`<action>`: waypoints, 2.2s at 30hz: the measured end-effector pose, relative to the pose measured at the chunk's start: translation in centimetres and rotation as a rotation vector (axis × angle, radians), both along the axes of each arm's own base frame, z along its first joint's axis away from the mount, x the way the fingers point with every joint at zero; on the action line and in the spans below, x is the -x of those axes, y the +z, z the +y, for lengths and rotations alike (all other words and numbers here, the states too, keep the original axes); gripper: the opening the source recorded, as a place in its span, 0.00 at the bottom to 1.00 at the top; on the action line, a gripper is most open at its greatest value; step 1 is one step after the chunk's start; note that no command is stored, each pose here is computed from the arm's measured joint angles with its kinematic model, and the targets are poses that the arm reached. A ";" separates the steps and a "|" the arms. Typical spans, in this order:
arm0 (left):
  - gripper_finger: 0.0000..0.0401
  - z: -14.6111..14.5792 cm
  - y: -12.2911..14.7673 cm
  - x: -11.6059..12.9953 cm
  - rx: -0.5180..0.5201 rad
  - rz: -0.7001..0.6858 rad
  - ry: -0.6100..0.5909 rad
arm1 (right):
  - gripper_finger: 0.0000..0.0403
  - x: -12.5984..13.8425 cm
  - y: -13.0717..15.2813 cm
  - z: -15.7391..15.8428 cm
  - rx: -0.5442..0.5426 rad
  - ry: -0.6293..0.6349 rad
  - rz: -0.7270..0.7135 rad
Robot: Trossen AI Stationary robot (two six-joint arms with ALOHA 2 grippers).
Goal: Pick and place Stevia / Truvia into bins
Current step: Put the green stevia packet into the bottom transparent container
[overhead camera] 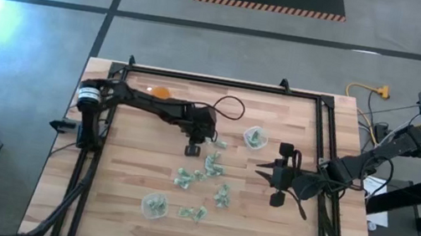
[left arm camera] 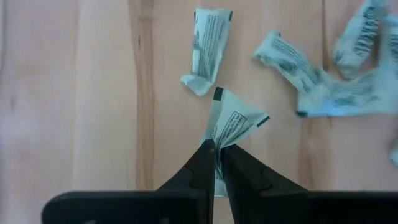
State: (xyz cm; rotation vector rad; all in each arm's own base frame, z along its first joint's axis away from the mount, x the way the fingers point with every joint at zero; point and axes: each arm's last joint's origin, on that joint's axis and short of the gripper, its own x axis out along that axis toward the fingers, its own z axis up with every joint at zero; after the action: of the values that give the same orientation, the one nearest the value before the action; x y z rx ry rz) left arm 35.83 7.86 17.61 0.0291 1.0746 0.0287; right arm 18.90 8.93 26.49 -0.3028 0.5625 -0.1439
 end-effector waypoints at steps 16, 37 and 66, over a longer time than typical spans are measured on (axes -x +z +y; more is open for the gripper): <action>0.03 -5.7 9.4 5.7 0.030 -0.113 -0.056 | 0.17 0.1 -0.5 -0.1 0.000 -0.006 0.012; 0.00 -20.1 9.2 10.0 0.148 0.013 -0.333 | 0.17 0.1 -0.6 -0.1 -0.021 -0.019 0.006; 0.11 -24.5 4.3 9.6 0.076 0.175 -0.270 | 0.17 0.2 -1.1 -0.1 -0.051 -0.041 0.008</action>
State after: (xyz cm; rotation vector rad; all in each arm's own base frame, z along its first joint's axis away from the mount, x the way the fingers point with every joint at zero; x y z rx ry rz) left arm 26.22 -16.64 21.87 0.1091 1.2383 -0.2624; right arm 18.71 8.82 25.40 -0.2424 0.5796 -0.1681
